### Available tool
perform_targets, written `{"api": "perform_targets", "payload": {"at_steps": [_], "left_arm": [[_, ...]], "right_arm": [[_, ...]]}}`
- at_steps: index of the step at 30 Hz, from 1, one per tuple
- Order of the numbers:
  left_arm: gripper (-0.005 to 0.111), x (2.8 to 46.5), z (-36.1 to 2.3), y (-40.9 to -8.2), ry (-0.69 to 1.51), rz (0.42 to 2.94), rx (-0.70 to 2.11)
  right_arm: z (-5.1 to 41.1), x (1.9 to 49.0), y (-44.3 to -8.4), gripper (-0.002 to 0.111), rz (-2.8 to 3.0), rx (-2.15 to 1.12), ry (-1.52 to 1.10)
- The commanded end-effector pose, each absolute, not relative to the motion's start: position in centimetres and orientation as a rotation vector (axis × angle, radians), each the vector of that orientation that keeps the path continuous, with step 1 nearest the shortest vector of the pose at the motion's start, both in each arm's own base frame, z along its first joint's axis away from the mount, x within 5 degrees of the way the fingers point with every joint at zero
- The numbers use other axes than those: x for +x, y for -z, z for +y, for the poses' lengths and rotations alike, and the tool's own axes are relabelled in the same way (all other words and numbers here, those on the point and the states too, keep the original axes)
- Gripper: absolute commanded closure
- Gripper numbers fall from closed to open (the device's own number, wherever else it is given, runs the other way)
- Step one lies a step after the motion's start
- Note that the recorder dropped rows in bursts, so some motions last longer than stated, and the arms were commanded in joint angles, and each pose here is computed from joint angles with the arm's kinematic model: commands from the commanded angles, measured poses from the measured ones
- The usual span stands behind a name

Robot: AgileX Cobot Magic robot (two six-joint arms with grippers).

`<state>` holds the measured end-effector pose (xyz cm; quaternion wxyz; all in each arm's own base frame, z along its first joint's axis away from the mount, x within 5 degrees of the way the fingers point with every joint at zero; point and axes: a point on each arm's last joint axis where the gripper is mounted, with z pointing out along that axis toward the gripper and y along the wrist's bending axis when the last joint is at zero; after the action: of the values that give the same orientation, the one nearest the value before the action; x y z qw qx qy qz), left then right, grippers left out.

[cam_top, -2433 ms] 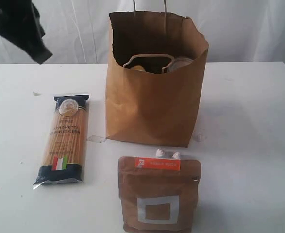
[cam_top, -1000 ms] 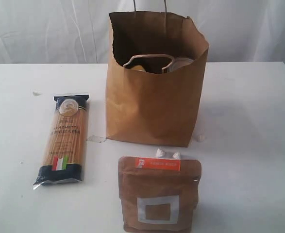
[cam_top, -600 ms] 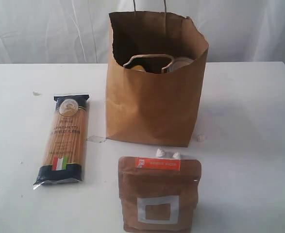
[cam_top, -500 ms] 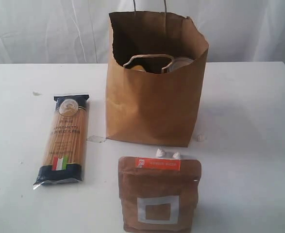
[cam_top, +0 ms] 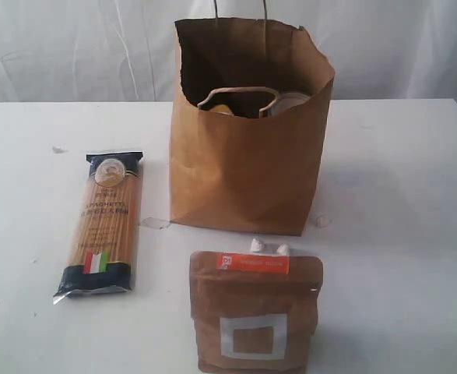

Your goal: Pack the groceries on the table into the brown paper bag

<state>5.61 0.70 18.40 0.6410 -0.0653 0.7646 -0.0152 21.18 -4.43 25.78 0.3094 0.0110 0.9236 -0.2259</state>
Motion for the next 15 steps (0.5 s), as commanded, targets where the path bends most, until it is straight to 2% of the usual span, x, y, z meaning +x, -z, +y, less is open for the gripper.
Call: {"api": "perform_targets", "payload": {"at_steps": [1,2,3,6,8,11,15], "left_arm": [[0.107,5.6,0.7,-18.2,0.028,1.747,-0.148],[0.107,5.6,0.7,-18.2,0.028,1.747,-0.148],[0.107,5.6,0.7,-18.2,0.028,1.747,-0.148],[0.107,5.6,0.7,-18.2,0.028,1.747,-0.148],[0.107,5.6,0.7,-18.2,0.028,1.747,-0.148],[0.107,5.6,0.7,-18.2,0.028,1.747,-0.148],[0.107,5.6,0.7,-18.2,0.028,1.747,-0.148]], "right_arm": [[2.4,22.7,-27.0,0.108,2.7,-0.576,-0.29],[3.9,22.6,-28.2,0.108,2.658,-0.689,-0.405],[4.6,22.5,-29.1,0.108,2.639,-0.729,-0.412],[5.9,21.4,-31.4,0.108,2.597,-0.847,-0.215],[6.8,20.0,-32.2,0.108,2.567,-1.057,-0.103],[8.9,18.1,-32.7,0.108,2.435,-1.36,-0.132],[11.6,16.9,-33.0,0.108,2.241,-1.542,-0.273]]}}
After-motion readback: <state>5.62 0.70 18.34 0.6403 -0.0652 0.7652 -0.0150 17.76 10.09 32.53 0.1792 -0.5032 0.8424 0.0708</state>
